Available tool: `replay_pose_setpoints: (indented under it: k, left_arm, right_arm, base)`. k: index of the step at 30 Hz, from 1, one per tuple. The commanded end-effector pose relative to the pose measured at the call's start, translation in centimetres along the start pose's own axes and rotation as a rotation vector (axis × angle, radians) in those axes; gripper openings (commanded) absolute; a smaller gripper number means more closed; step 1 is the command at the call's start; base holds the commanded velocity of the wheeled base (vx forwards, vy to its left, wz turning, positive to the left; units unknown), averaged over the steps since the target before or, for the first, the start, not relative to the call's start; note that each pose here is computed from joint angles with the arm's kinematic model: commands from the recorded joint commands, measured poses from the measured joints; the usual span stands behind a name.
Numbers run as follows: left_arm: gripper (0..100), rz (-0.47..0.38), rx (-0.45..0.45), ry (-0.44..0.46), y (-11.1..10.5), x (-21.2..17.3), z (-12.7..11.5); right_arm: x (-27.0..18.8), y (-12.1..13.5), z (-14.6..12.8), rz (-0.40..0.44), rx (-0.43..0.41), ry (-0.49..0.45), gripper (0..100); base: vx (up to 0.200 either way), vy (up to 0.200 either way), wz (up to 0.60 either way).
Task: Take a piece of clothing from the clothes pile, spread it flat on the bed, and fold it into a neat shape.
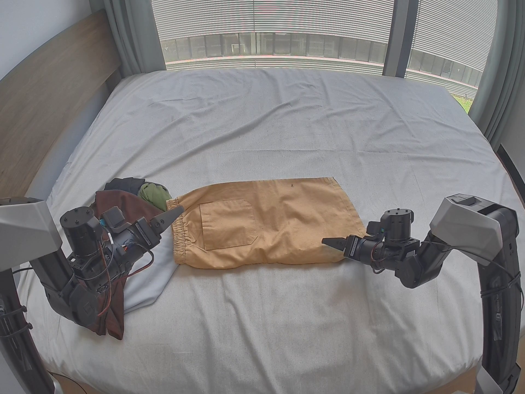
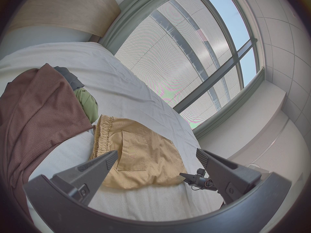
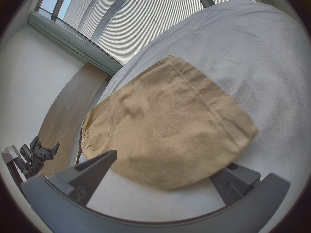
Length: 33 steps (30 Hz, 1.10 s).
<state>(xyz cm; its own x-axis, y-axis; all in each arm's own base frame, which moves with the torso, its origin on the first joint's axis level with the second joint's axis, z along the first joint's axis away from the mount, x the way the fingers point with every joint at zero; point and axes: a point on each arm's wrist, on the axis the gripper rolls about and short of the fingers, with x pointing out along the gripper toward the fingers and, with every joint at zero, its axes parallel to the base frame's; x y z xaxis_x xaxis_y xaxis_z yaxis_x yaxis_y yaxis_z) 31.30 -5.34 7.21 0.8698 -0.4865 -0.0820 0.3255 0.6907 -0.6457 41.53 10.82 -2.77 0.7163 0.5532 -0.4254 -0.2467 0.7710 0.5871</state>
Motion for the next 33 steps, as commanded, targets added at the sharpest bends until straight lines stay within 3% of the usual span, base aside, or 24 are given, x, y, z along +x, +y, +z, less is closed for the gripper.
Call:
replay_pose_setpoints:
  k: [1,8,19,20,33]
  left_arm:
    - [100,0.005,-0.003,0.005,0.2,0.1,-0.2]
    - [100,0.009,-0.004,0.007,0.3,0.2,-0.3]
    - [100,0.01,-0.005,0.001,0.4,0.2,-0.1]
    - [100,0.011,-0.005,0.0,0.5,0.2,0.0]
    - [100,0.014,-0.012,0.004,0.6,0.1,-0.1]
  right_arm:
    - [1.8,-0.1,-1.1,0.014,0.016,0.016,100]
    - [3.4,0.5,-0.3,0.038,-0.009,-0.08,100]
    - [3.9,0.8,-0.7,0.042,-0.013,-0.077,100]
    - [3.9,0.9,-0.6,0.044,-0.015,-0.077,0]
    - [1.0,2.1,0.0,0.028,-0.05,-0.069,0]
  base:
    - [0.0,0.0,0.0]
    - [0.0,0.0,0.0]
    - [0.0,0.0,0.0]
    - [0.0,0.0,0.0]
    - [0.0,0.0,0.0]
